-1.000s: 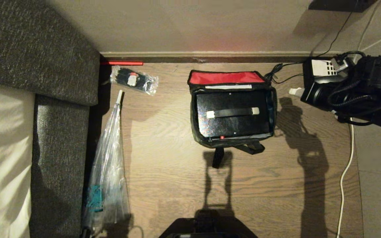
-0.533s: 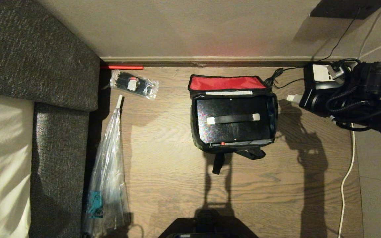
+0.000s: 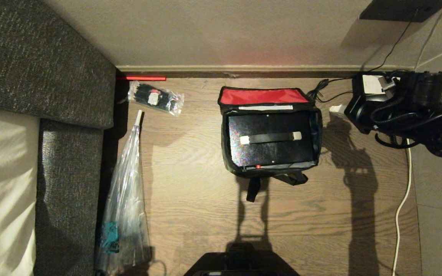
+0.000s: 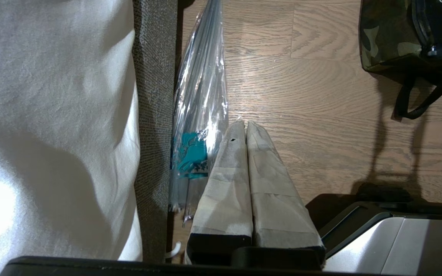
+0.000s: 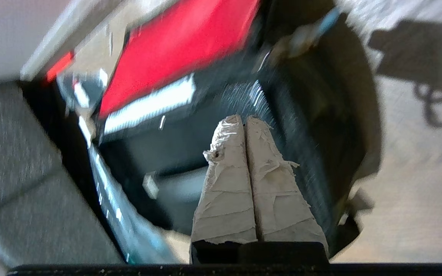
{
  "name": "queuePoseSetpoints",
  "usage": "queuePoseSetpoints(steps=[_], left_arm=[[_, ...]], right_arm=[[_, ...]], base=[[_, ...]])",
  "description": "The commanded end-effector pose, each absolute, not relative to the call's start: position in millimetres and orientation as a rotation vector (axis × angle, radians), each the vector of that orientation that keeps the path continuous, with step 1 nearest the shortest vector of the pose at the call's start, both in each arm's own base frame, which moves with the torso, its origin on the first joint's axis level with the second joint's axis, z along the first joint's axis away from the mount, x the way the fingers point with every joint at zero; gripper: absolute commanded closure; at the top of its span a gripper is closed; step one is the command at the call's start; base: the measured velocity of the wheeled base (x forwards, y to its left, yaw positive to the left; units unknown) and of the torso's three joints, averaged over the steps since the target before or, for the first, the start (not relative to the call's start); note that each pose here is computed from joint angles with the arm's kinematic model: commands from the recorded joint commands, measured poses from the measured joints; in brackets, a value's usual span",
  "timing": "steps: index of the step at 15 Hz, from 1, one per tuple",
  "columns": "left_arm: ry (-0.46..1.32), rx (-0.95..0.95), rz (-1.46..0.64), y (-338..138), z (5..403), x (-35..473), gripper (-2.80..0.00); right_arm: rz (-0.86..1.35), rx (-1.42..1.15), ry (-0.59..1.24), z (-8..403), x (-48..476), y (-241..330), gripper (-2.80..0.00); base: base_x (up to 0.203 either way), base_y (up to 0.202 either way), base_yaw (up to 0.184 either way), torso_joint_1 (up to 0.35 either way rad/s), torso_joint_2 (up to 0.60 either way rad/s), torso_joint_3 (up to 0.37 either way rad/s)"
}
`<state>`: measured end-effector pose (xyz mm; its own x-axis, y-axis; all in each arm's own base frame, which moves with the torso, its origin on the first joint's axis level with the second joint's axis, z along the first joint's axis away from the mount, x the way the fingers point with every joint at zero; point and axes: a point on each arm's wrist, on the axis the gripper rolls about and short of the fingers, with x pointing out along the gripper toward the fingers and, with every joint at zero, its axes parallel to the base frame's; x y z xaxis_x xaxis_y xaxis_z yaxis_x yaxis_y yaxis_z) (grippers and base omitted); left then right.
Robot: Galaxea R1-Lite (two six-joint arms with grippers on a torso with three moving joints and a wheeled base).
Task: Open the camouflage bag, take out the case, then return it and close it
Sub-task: Close the top of the storage box
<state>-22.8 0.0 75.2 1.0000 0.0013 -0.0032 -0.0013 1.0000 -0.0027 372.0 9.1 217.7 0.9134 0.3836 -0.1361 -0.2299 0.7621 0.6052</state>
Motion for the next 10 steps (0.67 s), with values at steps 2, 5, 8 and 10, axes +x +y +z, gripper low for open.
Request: queuePoseSetpoints(steps=[2,5,8,10], left_arm=[[0.004,-0.003,0.002,0,75,-23,0.00],[0.005,-0.003,0.002,0,75,-23,0.00],[0.005,-0.003,0.002,0,75,-23,0.00],[0.004,-0.003,0.002,0,75,-23,0.00]], right_arm=[[0.323,0.632,0.267,207,398,-2,0.00],[0.317,0.644,0.262,204,429,-19,0.00],[0.405,0.714,0.279,209,448,-25,-2.80],[0.483,0.776,0.282,218,460,-36,-2.80]], base=[[0.000,0.000,0.000,0.000,0.00,0.000],[0.000,0.000,0.000,0.000,0.00,0.000],[0.000,0.000,0.000,0.000,0.00,0.000],[0.000,0.000,0.000,0.000,0.00,0.000]])
